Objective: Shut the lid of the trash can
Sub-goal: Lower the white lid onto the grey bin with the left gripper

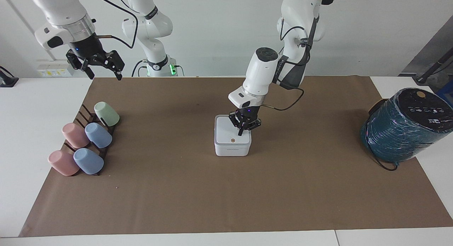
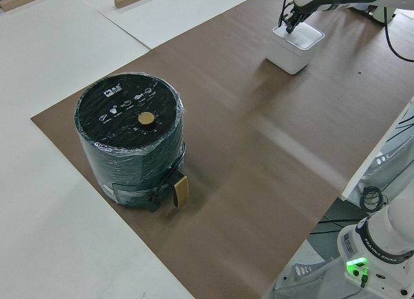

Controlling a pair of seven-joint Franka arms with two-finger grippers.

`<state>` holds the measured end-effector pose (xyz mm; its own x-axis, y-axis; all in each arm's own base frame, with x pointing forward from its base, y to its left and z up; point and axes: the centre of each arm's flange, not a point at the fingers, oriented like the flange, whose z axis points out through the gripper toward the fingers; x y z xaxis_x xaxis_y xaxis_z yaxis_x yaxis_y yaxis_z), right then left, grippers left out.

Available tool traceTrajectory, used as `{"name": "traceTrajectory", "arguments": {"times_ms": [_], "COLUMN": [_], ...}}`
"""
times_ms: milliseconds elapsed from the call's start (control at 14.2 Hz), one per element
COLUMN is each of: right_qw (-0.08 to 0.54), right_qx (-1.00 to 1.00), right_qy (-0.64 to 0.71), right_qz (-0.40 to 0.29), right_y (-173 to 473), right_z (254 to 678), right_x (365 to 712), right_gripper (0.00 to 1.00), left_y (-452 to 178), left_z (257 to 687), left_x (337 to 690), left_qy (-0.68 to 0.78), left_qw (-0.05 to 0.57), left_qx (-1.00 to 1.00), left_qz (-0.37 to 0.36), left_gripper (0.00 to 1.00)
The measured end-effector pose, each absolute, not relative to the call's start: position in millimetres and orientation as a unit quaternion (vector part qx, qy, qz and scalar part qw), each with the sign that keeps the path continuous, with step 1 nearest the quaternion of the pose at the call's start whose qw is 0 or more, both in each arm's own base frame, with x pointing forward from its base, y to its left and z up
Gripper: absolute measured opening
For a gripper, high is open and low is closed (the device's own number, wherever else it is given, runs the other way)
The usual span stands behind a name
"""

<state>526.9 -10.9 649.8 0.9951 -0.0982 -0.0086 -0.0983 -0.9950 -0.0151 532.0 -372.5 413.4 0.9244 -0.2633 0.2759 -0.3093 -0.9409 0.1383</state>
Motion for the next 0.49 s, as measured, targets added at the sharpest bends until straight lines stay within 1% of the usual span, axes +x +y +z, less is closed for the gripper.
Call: {"name": "traceTrajectory", "arguments": {"times_ms": [281, 492], "right_qw": [0.008, 0.008], "right_qx": [-0.999, -0.999], "right_qy": [0.049, 0.049], "right_qz": [0.004, 0.004], "right_y": [-11, -11], "right_z": [650, 650], "right_x": [527, 527], "right_gripper": [1.0, 1.0], "left_y": [-373, -373], "left_z": [414, 427], "left_x": [532, 534], "left_qy": [-0.147, -0.149], "left_qw": [0.088, 0.074], "left_qx": [0.977, 0.981], "left_qz": [0.125, 0.099], "left_gripper": [0.01, 0.01]}}
